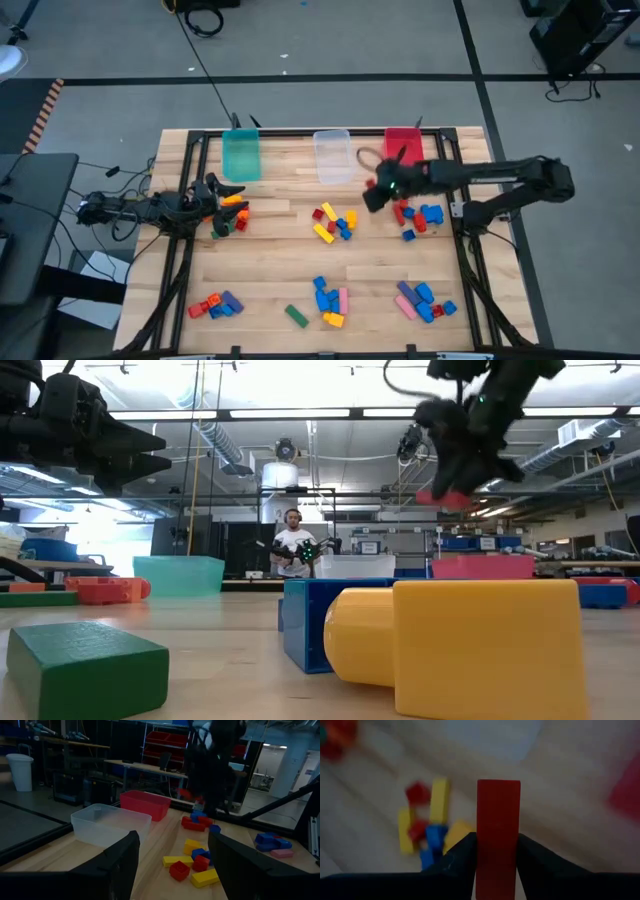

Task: Sort blocks by size
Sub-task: Put the red block into the red bin

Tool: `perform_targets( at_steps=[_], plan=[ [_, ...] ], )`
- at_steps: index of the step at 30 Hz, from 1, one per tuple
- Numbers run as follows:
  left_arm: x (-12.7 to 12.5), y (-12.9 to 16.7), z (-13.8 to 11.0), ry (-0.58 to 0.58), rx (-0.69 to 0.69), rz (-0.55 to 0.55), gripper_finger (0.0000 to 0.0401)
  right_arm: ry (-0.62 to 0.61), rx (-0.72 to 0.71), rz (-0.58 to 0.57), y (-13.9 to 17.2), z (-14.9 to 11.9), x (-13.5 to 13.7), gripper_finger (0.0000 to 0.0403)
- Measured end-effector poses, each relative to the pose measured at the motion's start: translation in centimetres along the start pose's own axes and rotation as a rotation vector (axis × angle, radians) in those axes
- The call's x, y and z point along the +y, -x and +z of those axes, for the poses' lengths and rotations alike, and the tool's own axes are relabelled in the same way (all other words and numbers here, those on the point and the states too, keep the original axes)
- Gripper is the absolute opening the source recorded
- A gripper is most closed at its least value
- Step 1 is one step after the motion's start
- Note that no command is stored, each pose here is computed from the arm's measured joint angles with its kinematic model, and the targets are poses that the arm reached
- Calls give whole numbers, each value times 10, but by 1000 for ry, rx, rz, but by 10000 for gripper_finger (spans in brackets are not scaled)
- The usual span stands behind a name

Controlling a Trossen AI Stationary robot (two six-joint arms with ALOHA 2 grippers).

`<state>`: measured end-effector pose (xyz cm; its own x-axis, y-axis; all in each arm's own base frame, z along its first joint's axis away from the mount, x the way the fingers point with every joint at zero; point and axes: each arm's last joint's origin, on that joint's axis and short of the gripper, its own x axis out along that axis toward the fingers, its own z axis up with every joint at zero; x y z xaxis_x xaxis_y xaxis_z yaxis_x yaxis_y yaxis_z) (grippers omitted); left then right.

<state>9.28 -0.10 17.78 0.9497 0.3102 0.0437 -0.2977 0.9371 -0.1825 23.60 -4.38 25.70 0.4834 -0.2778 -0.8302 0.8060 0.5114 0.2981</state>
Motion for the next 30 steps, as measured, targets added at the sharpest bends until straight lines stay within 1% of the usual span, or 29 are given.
perform_targets(
  at_steps=[4,7,10,14,18,22,25,30],
  plan=[
    [0,0,0,0,0,0,245,-48,-94,-52,14,31,-21,132],
    [0,0,0,0,0,0,245,-101,-131,-109,15,52,-45,132],
    [0,0,0,0,0,0,245,-172,-111,-163,8,69,-71,132],
    [0,0,0,0,0,0,245,-238,-46,-217,-9,85,-103,132],
    [0,0,0,0,0,0,245,-264,44,-259,-32,93,-128,132],
    [0,0,0,0,0,0,245,-289,138,-272,-54,95,-145,135],
    [0,0,0,0,0,0,245,-300,175,-286,-64,94,-150,141],
    [0,0,0,0,0,0,245,-300,178,-296,-68,95,-152,157]
  ],
)
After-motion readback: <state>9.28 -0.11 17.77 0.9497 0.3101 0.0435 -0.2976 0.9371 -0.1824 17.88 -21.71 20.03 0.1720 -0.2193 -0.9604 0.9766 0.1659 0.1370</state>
